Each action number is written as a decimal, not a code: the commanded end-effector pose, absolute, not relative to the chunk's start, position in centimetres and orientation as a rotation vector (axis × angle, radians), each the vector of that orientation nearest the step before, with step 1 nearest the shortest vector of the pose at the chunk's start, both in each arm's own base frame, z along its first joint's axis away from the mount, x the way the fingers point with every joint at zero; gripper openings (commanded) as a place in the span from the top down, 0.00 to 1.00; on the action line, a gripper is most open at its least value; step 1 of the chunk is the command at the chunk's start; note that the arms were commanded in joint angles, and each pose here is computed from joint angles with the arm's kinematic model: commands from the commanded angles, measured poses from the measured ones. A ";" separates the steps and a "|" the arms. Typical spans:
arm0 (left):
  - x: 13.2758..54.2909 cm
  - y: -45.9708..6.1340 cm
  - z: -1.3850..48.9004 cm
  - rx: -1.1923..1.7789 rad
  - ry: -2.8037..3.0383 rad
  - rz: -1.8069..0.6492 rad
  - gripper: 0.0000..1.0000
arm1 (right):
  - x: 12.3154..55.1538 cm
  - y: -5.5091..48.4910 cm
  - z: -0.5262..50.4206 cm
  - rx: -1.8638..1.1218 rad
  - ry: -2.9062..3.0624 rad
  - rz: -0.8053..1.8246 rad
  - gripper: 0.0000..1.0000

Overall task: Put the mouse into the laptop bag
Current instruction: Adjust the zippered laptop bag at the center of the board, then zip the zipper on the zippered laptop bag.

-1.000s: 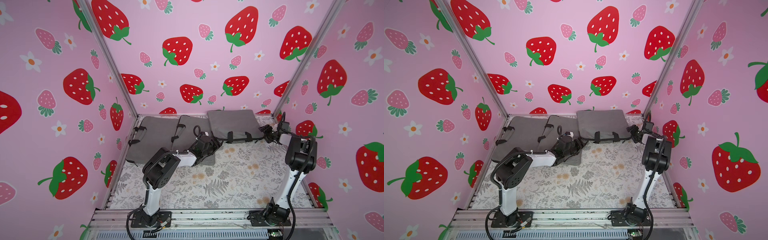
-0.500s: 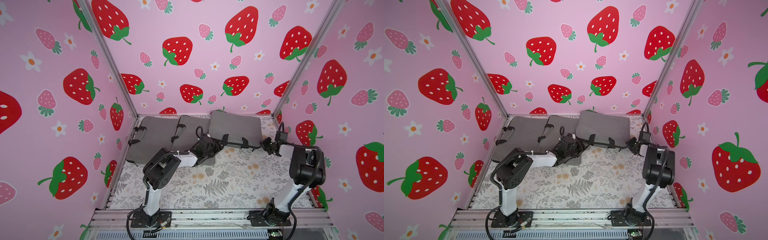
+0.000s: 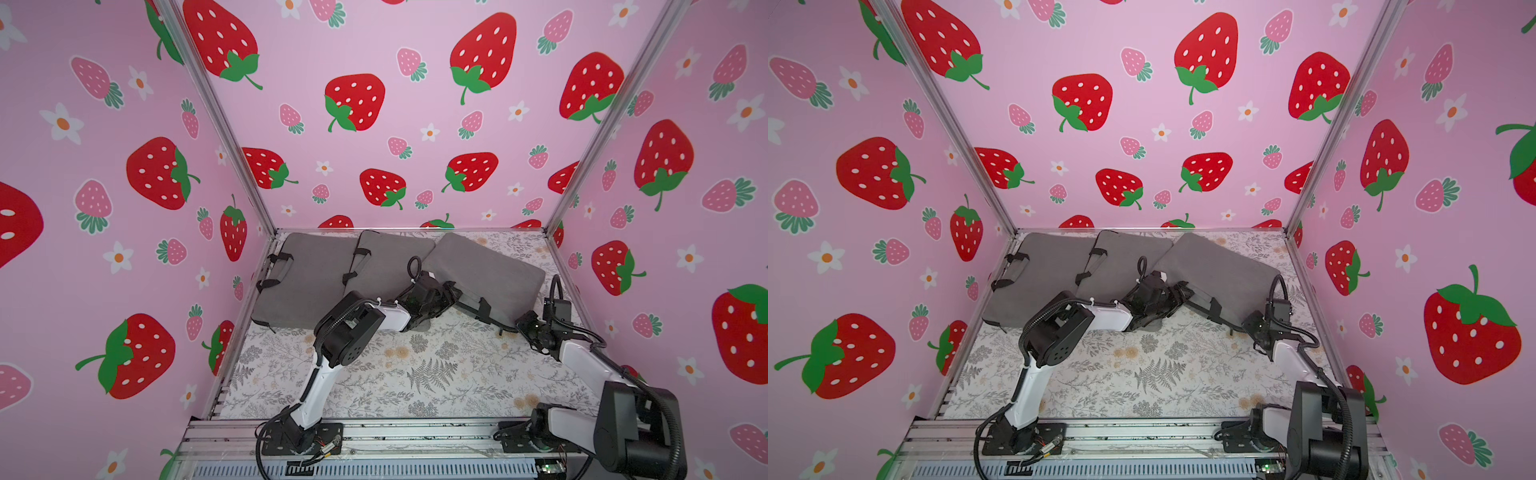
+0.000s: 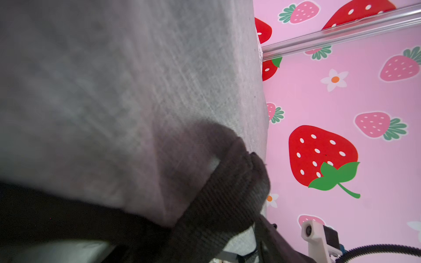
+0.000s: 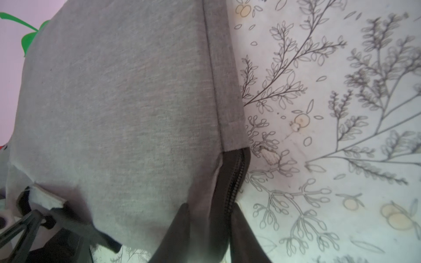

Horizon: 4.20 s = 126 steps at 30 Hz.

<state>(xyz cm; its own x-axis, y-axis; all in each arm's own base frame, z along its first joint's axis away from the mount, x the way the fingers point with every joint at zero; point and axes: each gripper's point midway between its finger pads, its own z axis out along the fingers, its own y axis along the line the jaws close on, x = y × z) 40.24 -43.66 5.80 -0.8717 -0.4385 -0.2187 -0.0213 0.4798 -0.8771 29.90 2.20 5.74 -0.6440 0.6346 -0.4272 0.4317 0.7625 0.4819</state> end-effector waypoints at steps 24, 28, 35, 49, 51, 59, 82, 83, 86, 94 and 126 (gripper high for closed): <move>39.8 -44.1 6.6 -0.400 2.292 -1.350 0.29 | 24.3 8.3 3.7 0.332 2.473 0.338 0.43; 39.9 -44.1 6.8 -0.399 2.289 -1.353 0.29 | 24.9 8.0 3.2 0.345 2.492 0.281 0.44; 40.0 -43.9 6.5 -0.423 2.279 -1.356 0.29 | 26.3 7.6 1.9 0.336 2.531 0.177 0.45; 40.3 -44.1 6.1 -0.438 2.279 -1.357 0.29 | 27.1 8.7 -0.5 0.283 2.586 0.192 0.73; 40.3 -44.1 6.0 -0.439 2.279 -1.361 0.29 | 27.2 8.6 -0.5 0.285 2.588 0.187 0.81; 41.1 -44.5 6.2 -0.434 2.267 -1.351 0.31 | 26.3 8.0 0.4 0.319 2.577 0.180 1.00; 52.4 -40.2 7.5 -0.555 2.178 -1.366 1.00 | 22.3 2.4 2.2 0.760 2.452 0.119 1.00; 52.7 -40.4 7.8 -0.544 2.175 -1.381 1.00 | 22.7 2.8 2.5 0.725 2.448 0.140 1.00; 53.2 -41.1 8.2 -0.498 2.238 -1.347 0.99 | 24.0 5.1 4.0 0.539 2.437 0.265 1.00; 49.1 -38.4 12.2 -0.486 2.270 -1.170 0.27 | 24.2 9.1 5.2 0.293 2.406 0.394 1.00; 32.9 -47.4 5.4 -0.310 2.317 -1.609 1.00 | 22.1 19.5 5.6 -0.204 2.405 0.651 1.00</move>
<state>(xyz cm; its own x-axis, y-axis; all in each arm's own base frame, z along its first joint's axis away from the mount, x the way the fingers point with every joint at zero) 32.79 -46.78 5.38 -0.9280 -0.3411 -0.1500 0.0107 0.3780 -0.9257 21.86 18.58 4.94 -0.8020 0.0187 -0.5970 -0.2656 0.8841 0.3845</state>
